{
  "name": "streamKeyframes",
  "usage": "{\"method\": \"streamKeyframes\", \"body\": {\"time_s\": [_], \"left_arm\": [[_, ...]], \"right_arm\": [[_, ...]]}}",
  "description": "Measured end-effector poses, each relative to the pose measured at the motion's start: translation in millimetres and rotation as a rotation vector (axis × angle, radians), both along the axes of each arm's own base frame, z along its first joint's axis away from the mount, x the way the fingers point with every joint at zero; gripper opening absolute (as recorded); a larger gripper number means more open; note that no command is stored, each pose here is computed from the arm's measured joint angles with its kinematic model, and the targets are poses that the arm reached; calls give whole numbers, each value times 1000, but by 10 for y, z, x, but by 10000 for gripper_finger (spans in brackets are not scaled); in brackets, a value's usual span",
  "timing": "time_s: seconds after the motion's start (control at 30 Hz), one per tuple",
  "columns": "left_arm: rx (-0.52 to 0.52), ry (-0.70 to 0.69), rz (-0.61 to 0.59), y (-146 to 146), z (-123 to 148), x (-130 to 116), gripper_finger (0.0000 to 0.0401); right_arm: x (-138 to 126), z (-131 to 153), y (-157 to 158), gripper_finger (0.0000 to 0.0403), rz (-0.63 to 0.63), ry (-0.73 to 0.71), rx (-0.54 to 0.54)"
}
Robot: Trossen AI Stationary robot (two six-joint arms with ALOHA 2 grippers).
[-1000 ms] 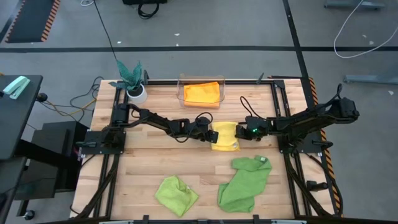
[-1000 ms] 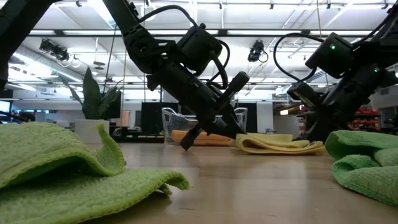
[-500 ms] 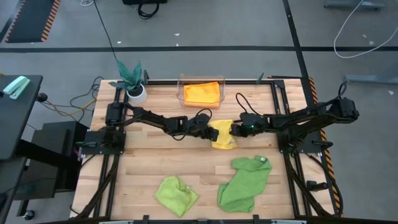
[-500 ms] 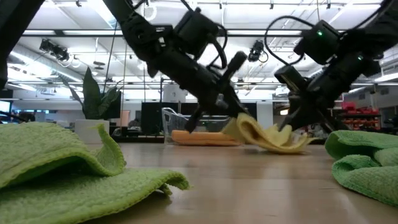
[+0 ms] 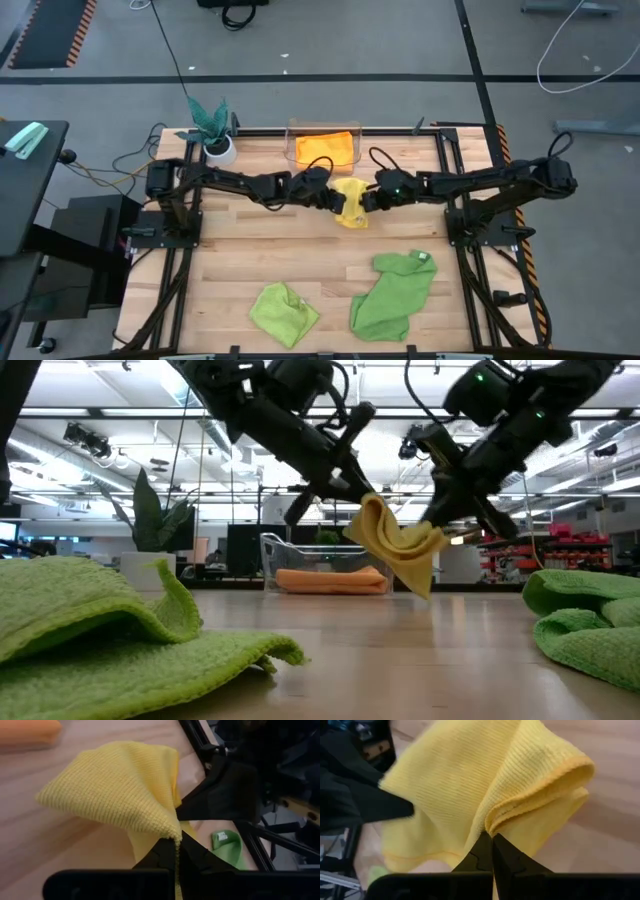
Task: Fold microfiber towels
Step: Put the yellow towel into the transparent bin
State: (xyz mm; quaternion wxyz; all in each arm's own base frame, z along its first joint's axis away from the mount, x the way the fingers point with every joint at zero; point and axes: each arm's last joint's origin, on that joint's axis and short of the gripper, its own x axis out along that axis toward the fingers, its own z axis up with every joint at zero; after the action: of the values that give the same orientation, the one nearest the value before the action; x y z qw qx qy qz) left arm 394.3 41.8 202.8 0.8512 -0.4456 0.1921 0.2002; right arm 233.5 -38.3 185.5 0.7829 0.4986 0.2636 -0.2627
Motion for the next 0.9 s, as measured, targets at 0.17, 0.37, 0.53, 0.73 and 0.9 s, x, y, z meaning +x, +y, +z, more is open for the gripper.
{"method": "streamKeyframes", "body": {"time_s": [0.17,0.37,0.53,0.73,0.9], "left_arm": [[27,-18,15,101,194,-97,8],[62,-57,53,295,420,-225,8],[85,-73,97,553,530,-339,8],[95,-77,147,901,559,-463,8],[104,-74,184,1172,561,-578,8]], "right_arm": [[71,221,-108,0,11,4,-55],[118,492,-288,0,3,-2,-124],[135,769,-484,0,-19,-38,-186],[67,1052,-792,0,-59,-51,-248],[63,1110,-1099,0,-67,-46,-249]]}}
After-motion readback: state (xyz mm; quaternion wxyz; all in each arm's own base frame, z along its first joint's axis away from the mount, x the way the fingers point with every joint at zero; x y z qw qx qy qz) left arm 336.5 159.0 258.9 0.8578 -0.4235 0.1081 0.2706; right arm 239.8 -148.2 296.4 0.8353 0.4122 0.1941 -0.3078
